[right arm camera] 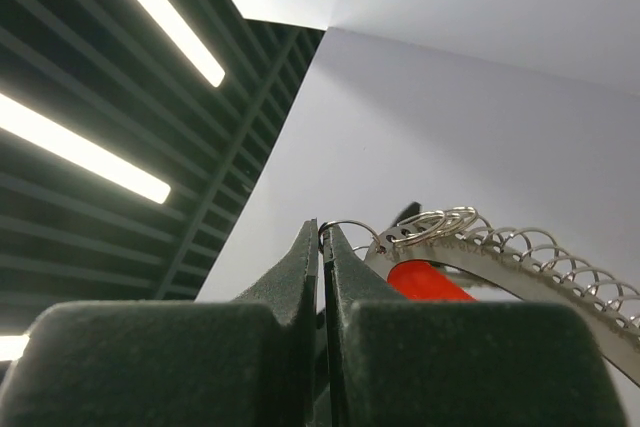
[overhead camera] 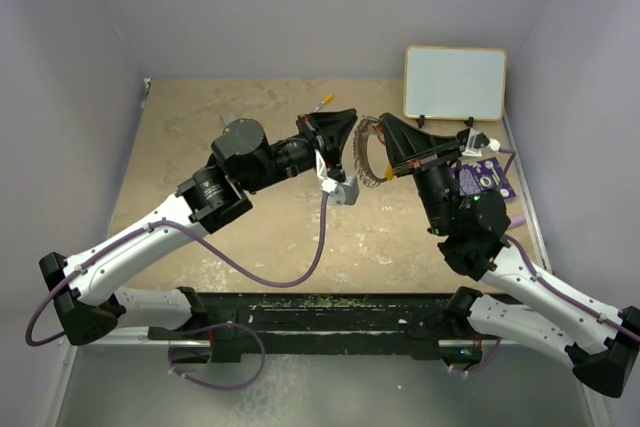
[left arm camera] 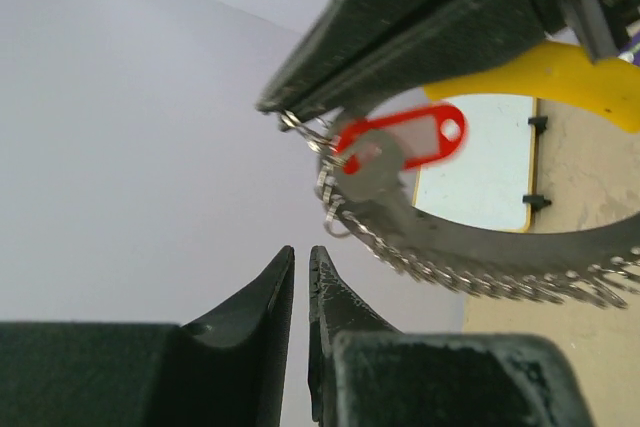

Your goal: Put the keys on the keyring

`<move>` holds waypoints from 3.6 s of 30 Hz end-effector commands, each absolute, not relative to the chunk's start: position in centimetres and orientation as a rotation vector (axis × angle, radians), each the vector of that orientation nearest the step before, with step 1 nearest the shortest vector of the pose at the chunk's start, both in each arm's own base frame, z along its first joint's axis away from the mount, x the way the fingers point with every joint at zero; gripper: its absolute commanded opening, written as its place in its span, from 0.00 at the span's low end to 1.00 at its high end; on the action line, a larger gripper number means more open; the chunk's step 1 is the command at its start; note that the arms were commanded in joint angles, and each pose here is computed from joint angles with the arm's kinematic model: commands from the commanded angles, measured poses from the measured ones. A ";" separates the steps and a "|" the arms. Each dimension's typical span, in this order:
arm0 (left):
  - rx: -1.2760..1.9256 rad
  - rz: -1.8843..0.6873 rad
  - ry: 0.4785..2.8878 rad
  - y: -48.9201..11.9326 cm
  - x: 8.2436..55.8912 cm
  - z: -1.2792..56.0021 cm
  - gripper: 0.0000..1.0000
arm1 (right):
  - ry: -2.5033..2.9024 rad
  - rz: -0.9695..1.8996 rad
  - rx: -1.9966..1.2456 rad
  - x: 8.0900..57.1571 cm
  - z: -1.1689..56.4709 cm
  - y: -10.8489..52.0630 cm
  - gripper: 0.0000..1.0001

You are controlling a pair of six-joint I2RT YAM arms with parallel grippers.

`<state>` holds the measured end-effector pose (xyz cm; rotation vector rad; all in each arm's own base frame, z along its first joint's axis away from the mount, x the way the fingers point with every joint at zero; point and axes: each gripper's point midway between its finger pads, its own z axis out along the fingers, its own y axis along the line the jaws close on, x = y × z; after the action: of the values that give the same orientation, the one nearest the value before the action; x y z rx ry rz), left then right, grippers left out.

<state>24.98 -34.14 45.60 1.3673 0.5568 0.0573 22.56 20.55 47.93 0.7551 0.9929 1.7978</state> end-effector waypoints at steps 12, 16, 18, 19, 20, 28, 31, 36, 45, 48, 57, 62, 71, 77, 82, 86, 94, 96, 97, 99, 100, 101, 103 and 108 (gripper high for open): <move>1.216 -0.272 0.568 -34.4 21.3 49.2 0.29 | 0.887 1.827 0.779 22.1 49.9 18.9 0.00; 1.172 -0.321 0.648 -34.9 22.3 48.8 0.31 | 0.888 1.824 0.767 22.1 50.2 19.1 0.00; 1.149 -0.356 0.673 -35.1 22.4 48.9 0.32 | 0.885 1.824 0.766 22.1 50.2 19.1 0.00; 1.140 -0.373 0.682 -35.3 22.4 48.9 0.32 | 0.879 1.827 0.764 22.1 50.3 19.1 0.00; 1.127 -0.392 0.696 -35.3 22.4 48.9 0.33 | 0.878 1.825 0.762 22.1 50.3 19.1 0.00; 1.012 -0.529 0.803 -35.6 22.7 49.3 0.33 | 0.865 1.810 0.763 22.2 50.5 18.8 0.00; 0.998 -0.551 0.820 -35.8 22.7 49.3 0.33 | 0.865 1.807 0.763 22.2 50.5 18.8 0.00; 0.984 -0.598 0.834 -36.2 22.4 49.5 0.33 | 0.871 1.799 0.761 22.3 50.5 18.9 0.00; 0.985 -0.628 0.853 -36.4 22.1 49.6 0.33 | 0.868 1.785 0.756 22.4 50.7 18.8 0.00; 0.977 -0.599 0.834 -36.5 22.5 50.1 0.33 | 0.872 1.784 0.747 22.4 50.9 19.0 0.00; 1.000 -0.560 0.842 -37.3 23.4 49.3 0.30 | 0.872 1.796 0.734 22.1 51.2 19.1 0.00; 1.003 -0.548 0.834 -37.3 23.5 49.4 0.24 | 0.865 1.795 0.734 21.9 51.3 18.8 0.00; 1.011 -0.503 0.803 -37.2 23.8 49.8 0.06 | 0.869 1.812 0.735 21.9 51.0 19.0 0.00; 1.049 -0.484 0.785 -36.9 23.3 49.8 0.04 | 0.875 1.804 0.716 21.8 51.0 19.1 0.00; 1.123 -0.449 0.778 -36.9 23.0 49.4 0.04 | 0.893 1.791 0.704 21.9 50.7 19.4 0.09; 1.184 -0.433 0.760 -36.8 22.5 49.2 0.04 | 0.909 1.771 0.694 21.9 50.5 19.4 0.23; 1.303 -0.443 0.741 -36.9 21.3 48.6 0.03 | 0.970 1.706 0.652 22.0 50.4 19.9 0.29; 1.327 -0.450 0.747 -37.0 21.2 48.4 0.03 | 0.991 1.690 0.640 22.1 50.3 20.1 0.28; 1.338 -0.453 0.750 -37.0 21.1 48.3 0.03 | 1.007 1.679 0.633 22.2 50.1 20.4 0.28; 1.355 -0.473 0.774 -37.0 20.8 48.1 0.04 | 1.046 1.663 0.622 22.4 49.7 20.9 0.24; 1.375 -0.482 0.782 -37.1 20.7 47.7 0.04 | 1.065 1.656 0.616 22.5 49.6 21.1 0.22; 1.386 -0.484 0.785 -37.0 20.6 47.5 0.03 | 1.082 1.648 0.609 22.5 49.4 21.3 0.21; 1.385 -0.470 0.781 -36.9 20.7 47.7 0.04 | 1.113 1.636 0.595 22.6 49.0 21.7 0.20; 1.401 -0.452 0.772 -36.9 20.8 47.9 0.03 | 1.133 1.611 0.551 22.3 49.4 21.9 0.16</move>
<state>21.90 -36.74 45.91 1.3838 0.8522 -0.4374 23.31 21.98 46.73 0.6289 1.1632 1.6018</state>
